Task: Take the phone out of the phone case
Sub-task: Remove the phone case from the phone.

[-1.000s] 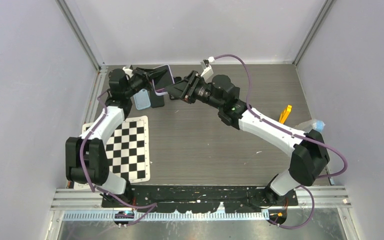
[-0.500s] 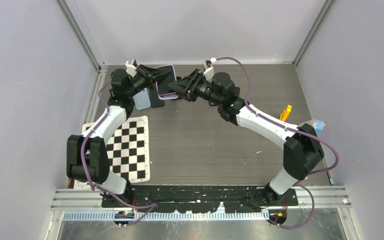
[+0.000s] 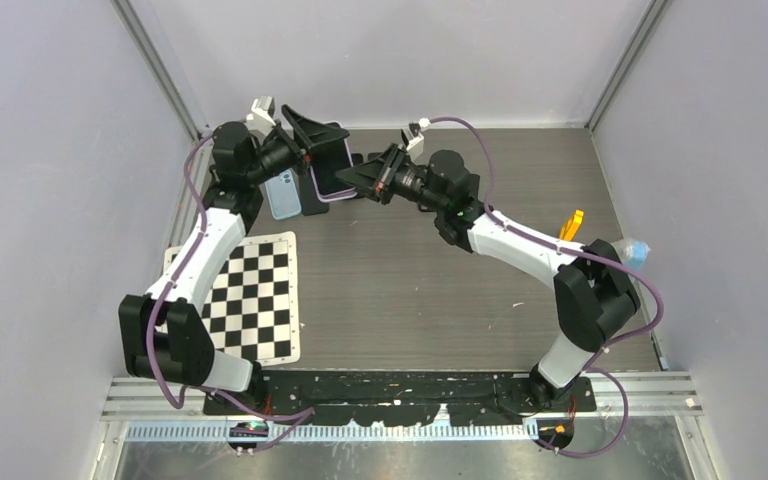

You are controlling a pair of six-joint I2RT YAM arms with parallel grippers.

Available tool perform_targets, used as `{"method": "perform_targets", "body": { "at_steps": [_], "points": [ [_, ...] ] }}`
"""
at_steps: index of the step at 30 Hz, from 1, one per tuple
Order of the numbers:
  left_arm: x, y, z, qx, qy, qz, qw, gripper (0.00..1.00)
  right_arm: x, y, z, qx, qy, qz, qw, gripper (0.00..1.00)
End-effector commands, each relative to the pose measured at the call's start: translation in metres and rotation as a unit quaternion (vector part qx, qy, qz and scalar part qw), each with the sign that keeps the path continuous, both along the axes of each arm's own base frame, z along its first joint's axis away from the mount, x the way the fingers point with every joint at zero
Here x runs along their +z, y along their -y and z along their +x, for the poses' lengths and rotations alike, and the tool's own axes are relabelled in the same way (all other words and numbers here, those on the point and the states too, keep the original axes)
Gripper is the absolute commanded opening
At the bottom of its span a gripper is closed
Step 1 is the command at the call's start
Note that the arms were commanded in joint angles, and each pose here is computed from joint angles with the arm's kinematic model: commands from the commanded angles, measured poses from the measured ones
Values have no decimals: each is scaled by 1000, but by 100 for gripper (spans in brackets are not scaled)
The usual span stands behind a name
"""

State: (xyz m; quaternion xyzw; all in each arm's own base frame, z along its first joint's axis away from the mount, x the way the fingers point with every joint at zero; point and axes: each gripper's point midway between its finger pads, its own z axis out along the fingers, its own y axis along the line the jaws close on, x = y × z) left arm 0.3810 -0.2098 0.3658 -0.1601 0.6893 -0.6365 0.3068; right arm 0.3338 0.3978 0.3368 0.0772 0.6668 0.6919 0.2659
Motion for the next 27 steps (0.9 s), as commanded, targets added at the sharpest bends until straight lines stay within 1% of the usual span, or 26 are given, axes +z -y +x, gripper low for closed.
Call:
{"method": "perform_targets", "body": {
  "at_steps": [1, 4, 6, 11, 19, 20, 22, 27],
  "points": [
    [24, 3, -33, -57, 41, 14, 997, 74, 44, 36, 24, -82, 68, 52, 993, 1],
    [17, -8, -28, -42, 43, 26, 998, 77, 53, 50, 25, -97, 79, 63, 990, 1],
    [13, -14, -26, -37, 47, 35, 998, 77, 59, 60, 26, -106, 82, 69, 988, 1],
    [0, -14, -31, -49, 59, 64, 995, 78, 72, 77, 25, -124, 90, 85, 985, 1],
    [-5, -13, -38, -62, 78, 74, 992, 78, 85, 80, 21, -116, 85, 107, 984, 1],
    [-6, -13, -38, -63, 80, 76, 992, 77, 87, 80, 20, -114, 85, 111, 984, 1],
    [-7, -13, -39, -65, 85, 79, 991, 71, 91, 80, 19, -110, 77, 120, 984, 1],
    [-8, -8, -41, -71, 102, 82, 989, 50, 99, 81, 18, -99, 36, 149, 983, 1]
  ]
}}
